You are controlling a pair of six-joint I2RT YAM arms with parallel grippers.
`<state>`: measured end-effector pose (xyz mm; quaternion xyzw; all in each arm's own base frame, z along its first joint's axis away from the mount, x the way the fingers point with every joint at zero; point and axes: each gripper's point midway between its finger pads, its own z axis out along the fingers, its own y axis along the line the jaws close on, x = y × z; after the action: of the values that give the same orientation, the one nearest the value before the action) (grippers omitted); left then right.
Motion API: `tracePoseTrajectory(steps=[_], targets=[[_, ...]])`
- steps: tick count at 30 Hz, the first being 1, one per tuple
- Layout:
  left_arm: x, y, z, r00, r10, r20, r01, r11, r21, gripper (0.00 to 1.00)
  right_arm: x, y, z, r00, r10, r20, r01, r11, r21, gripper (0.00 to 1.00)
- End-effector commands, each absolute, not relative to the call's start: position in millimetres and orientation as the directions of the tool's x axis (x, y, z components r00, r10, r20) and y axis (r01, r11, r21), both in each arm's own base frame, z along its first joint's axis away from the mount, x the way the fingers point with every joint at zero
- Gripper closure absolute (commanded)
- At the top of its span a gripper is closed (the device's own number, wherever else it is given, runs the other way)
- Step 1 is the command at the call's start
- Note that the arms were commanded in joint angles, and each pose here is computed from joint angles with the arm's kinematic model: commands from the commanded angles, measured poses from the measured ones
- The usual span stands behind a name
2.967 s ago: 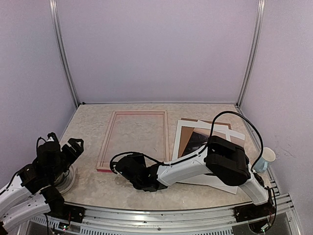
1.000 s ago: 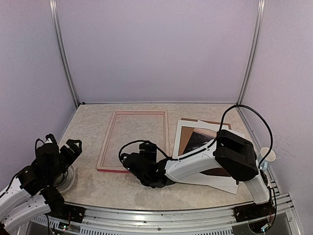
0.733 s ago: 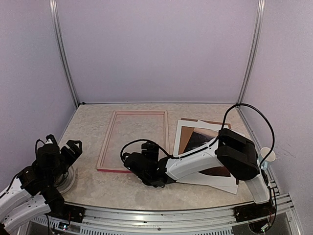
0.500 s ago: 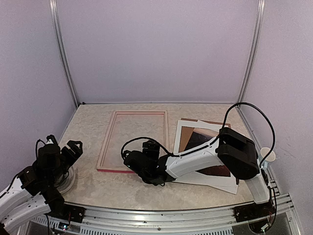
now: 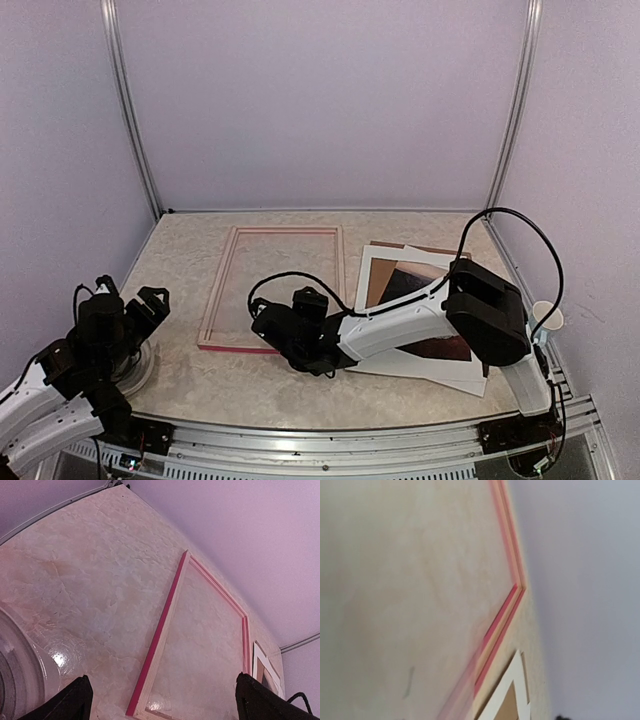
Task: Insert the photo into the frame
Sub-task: Place the glass panel at the frame body.
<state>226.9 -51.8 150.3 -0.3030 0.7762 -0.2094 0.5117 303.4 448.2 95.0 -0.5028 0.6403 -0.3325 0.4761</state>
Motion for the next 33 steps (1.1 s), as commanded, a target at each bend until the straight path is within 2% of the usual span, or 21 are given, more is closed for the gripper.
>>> tracePoseTrajectory(steps=[1, 5, 11, 17, 23, 33], targets=[[229.7, -53.2, 151.1, -0.29, -0.681, -0.672, -0.246, 0.732, -0.636, 0.01, 305.3, 440.6, 89.2, -0.037, -0.962, -0.269, -0.317, 0.267, -0.91, 0.46], [229.1, -52.6, 151.0, -0.289, -0.681, -0.673, -0.246, 0.732, -0.635, 0.01, 307.6, 438.3, 85.3, -0.046, -0.967, -0.252, -0.309, 0.254, -0.917, 0.69], [227.8, -51.7, 148.9, -0.287, -0.687, -0.668, -0.247, 0.726, -0.641, 0.01, 311.4, 436.2, 77.5, -0.072, -0.979, -0.19, -0.273, 0.202, -0.94, 0.82], [227.3, -54.2, 150.3, -0.302, -0.692, -0.655, -0.248, 0.721, -0.647, 0.01, 313.6, 432.9, 78.1, -0.096, -0.982, -0.162, -0.239, 0.181, -0.954, 0.88], [226.3, -60.9, 146.6, -0.344, -0.688, -0.639, -0.243, 0.723, -0.647, 0.01, 314.6, 432.8, 82.1, -0.107, -0.983, -0.146, -0.216, 0.166, -0.962, 0.88], [223.0, -63.0, 140.7, -0.358, -0.684, -0.636, -0.221, 0.724, -0.654, 0.01, 310.3, 440.6, 98.8, -0.092, -0.995, -0.029, -0.132, 0.041, -0.99, 0.96]])
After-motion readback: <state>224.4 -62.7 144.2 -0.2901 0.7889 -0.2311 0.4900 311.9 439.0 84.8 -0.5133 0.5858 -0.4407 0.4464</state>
